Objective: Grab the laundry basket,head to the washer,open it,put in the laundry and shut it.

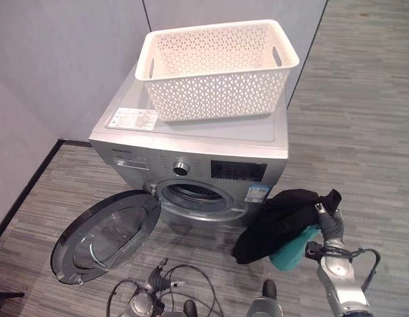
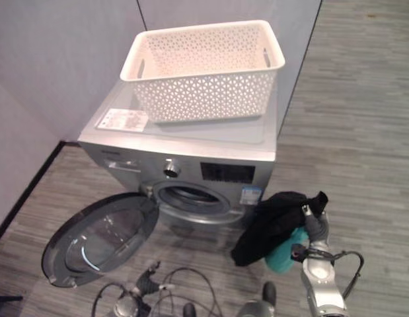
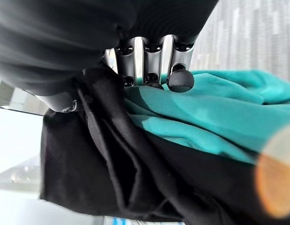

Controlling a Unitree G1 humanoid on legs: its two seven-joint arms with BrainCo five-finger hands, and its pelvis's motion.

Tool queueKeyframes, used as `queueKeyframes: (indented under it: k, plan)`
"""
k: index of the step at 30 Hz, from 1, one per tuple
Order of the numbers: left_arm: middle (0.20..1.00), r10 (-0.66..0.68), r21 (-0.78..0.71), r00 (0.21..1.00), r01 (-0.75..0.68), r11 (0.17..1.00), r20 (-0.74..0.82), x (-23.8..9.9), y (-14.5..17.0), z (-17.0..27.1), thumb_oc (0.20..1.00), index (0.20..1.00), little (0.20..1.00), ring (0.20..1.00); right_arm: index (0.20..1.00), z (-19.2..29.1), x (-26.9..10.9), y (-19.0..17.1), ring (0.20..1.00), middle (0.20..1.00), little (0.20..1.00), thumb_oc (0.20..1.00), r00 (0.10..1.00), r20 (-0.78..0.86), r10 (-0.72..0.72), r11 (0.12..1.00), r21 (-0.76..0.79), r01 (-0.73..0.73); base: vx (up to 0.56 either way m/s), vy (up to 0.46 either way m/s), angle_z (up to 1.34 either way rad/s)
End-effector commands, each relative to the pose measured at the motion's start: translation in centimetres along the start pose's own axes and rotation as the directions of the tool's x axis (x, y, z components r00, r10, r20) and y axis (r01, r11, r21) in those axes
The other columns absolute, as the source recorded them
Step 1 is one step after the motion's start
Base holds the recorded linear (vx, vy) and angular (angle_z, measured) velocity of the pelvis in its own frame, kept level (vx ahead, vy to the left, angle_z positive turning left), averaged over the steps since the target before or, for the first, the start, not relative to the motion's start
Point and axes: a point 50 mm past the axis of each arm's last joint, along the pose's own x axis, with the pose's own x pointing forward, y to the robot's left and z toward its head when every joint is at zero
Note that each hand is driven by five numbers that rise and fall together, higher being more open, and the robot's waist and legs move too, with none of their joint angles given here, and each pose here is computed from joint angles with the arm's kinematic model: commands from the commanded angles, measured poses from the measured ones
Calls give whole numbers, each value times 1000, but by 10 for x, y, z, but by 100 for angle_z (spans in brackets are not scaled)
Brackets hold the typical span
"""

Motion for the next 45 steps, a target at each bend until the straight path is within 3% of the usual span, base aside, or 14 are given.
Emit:
queueKeyframes:
  k: [1, 3, 5, 9, 12, 19, 28, 35, 40, 45]
  plan:
    - [1000, 23, 105, 984, -42, 994, 177, 5, 30, 26, 1000, 1000, 1000, 1000, 200, 56, 15, 7, 200, 200, 200, 200, 962, 271, 47, 994, 81, -71, -112, 92, -34]
    - [1000, 15, 156, 973, -52, 986, 229, 5, 36, 35, 1000, 1000, 1000, 1000, 200, 58, 13, 14, 200, 200, 200, 200, 954, 286, 85, 989, 93, -116, -126, 72, -33]
    - [1000, -94, 394, 915, -74, 916, 392, 4, 45, 67, 1000, 1000, 1000, 1000, 200, 73, 2, 45, 200, 200, 200, 200, 898, 362, 252, 947, 101, -306, -141, -44, -44]
    - [1000, -155, 422, 852, -84, 903, 501, 2, 47, 100, 1000, 1000, 1000, 1000, 200, 89, -7, 59, 200, 200, 200, 200, 829, 428, 359, 900, 76, -429, -1, -73, -67]
    - [1000, -289, 484, 777, -22, 875, 560, -2, 32, 126, 1000, 1000, 1000, 1000, 200, 111, -22, 75, 200, 200, 200, 200, 719, 516, 467, 824, 43, -566, 56, -42, -19]
    - [1000, -391, 567, 748, 24, 823, 536, 3, 16, 143, 1000, 1000, 1000, 1000, 200, 138, -35, 86, 200, 200, 200, 200, 609, 599, 520, 739, 40, -672, 21, -32, 9]
    - [1000, -350, 568, 806, 21, 823, 477, 17, -2, 138, 1000, 1000, 1000, 1000, 200, 161, -45, 96, 200, 200, 200, 200, 532, 669, 519, 653, 91, -752, -22, -44, 0]
    - [1000, -273, 646, 836, -122, 754, 476, 30, -13, 140, 1000, 1000, 1000, 1000, 200, 171, -52, 101, 200, 200, 200, 200, 488, 706, 514, 595, 116, -795, -31, -54, -11]
    - [1000, -135, 674, 878, -245, 697, 459, 41, 0, 130, 1000, 1000, 1000, 1000, 200, 173, -53, 100, 200, 200, 200, 200, 470, 716, 517, 605, 82, -792, -17, -68, -1]
    - [1000, -60, 605, 887, -260, 753, 457, 24, 26, 102, 1000, 1000, 1000, 1000, 200, 171, -49, 91, 200, 200, 200, 200, 504, 712, 488, 649, 90, -756, 1, -55, 1]
